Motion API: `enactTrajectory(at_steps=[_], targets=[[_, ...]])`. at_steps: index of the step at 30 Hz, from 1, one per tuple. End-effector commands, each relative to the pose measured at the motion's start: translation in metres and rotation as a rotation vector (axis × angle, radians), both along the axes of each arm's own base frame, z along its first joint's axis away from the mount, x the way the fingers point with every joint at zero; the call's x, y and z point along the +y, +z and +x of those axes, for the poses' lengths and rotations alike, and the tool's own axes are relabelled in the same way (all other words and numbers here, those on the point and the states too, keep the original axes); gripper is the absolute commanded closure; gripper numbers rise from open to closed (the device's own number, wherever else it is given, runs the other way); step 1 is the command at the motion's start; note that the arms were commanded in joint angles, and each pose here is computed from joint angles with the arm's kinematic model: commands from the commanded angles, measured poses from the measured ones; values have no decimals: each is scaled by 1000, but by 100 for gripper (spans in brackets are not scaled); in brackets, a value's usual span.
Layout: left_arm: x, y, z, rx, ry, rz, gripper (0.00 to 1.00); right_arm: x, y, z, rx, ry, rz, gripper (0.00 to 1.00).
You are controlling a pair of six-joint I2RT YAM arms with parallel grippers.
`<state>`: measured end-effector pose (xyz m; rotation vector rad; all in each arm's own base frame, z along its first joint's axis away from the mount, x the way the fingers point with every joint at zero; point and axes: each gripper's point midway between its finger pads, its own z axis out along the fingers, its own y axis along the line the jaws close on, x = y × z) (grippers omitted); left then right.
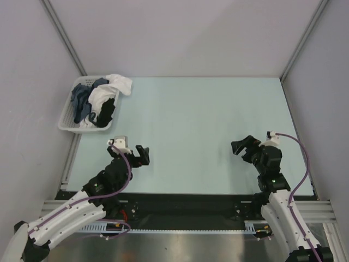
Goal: Fold and stack the tank tops
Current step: Grab the tank top from the pile
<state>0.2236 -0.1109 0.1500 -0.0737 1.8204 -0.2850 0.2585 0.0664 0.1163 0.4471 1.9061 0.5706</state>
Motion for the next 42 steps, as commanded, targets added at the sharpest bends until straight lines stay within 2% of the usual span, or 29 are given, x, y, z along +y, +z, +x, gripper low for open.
enactTrajectory(at_steps=[1,3,5,9,10,11,13,19,25,31,36,39,40,42], targets=[[13,12,7,-26,111,-59,0,6,10,3,-35,21,29,0],[24,19,7,7,201,-108,0,8,9,3,-29,30,30,0],[40,55,15,-13,295,-185,0,10,7,2,-21,47,31,0],[63,130,40,-129,336,-390,0,14,13,4,-58,68,36,0],[72,161,44,-178,351,-436,0,14,13,4,-55,68,35,0],[95,158,59,-152,446,-425,0,15,13,3,-55,72,38,0],[101,177,84,-110,458,-480,0,14,13,3,-53,74,33,0],[178,200,151,-29,669,-540,0,17,14,2,-60,89,36,0],[250,159,197,125,912,-511,0,19,14,2,-66,107,36,0],[279,100,245,268,960,-447,0,22,15,2,-74,120,41,0],[296,37,262,457,1003,-418,0,21,13,2,-68,117,37,0],[306,10,259,533,1024,-425,0,20,14,3,-68,115,37,0],[312,-4,258,567,1037,-431,3,20,13,2,-65,115,36,0],[314,-17,259,594,1015,-459,24,20,12,3,-63,112,36,0]])
